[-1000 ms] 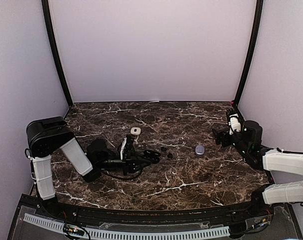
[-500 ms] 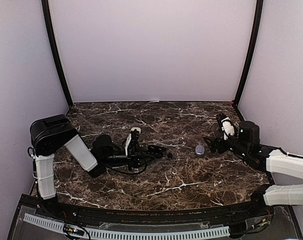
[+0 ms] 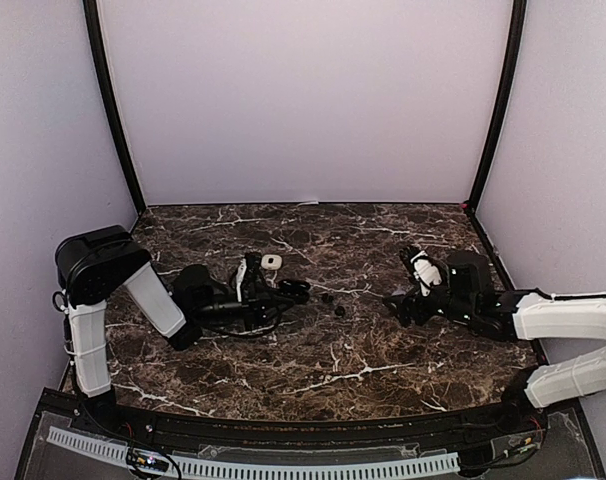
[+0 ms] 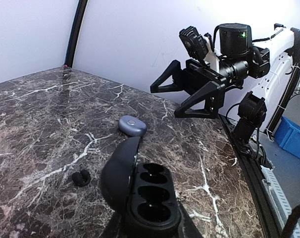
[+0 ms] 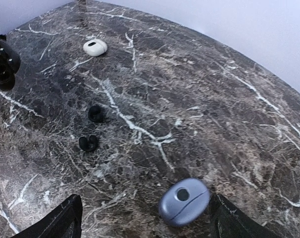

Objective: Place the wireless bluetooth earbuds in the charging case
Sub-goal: Adjust the right earbud at the center of the board.

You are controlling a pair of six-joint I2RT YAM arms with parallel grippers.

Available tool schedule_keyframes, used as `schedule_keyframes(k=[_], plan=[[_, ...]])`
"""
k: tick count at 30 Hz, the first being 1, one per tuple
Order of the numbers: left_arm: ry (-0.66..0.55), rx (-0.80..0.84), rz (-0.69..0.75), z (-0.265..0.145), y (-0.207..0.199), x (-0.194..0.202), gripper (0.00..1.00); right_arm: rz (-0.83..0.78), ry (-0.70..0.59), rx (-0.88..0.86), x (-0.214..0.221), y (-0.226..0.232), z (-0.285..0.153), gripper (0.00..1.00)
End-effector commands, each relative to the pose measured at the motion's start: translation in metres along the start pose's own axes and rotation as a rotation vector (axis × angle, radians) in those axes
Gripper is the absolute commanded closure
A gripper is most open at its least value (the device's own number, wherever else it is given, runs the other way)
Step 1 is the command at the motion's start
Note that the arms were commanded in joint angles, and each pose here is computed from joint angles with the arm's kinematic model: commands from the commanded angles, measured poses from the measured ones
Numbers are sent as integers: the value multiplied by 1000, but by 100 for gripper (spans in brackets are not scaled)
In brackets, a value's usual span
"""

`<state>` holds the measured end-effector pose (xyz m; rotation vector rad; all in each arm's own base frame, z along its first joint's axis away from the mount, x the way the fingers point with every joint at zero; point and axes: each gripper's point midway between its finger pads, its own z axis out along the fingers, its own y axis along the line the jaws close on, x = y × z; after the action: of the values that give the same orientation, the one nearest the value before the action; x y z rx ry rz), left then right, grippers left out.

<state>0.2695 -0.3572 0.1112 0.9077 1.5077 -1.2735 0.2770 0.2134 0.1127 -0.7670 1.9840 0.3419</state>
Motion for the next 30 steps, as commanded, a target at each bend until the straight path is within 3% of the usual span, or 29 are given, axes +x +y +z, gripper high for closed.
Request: schedule_keyframes(k=[1, 4, 8, 10, 12, 13, 15, 22, 27, 30], plan=[[-9, 23, 13, 2, -8, -12, 93, 50, -165, 130, -26, -47, -22, 12], [2, 29, 2, 6, -6, -8, 93, 108, -242, 286, -31, -100, -46, 12], [20, 55, -6, 15, -11, -1, 93, 120, -436, 447, -41, -141, -83, 12], [22, 61, 0, 16, -13, 0, 93, 126, -470, 501, -39, -157, -89, 12], [23, 65, 7, 15, -14, 0, 93, 138, -458, 536, -33, -172, -84, 12], [26, 66, 8, 15, -14, 1, 93, 125, -461, 478, -33, -167, -75, 27], [29, 67, 11, 15, -14, 2, 93, 93, -451, 432, -25, -167, -62, 33], [42, 96, 27, 18, -22, 6, 93, 51, -462, 433, -13, -179, -53, 32], [36, 115, 29, 19, -27, 4, 93, 117, -466, 468, 1, -197, -50, 29], [38, 117, 34, 20, -29, 4, 93, 208, -464, 585, 11, -217, -56, 23]])
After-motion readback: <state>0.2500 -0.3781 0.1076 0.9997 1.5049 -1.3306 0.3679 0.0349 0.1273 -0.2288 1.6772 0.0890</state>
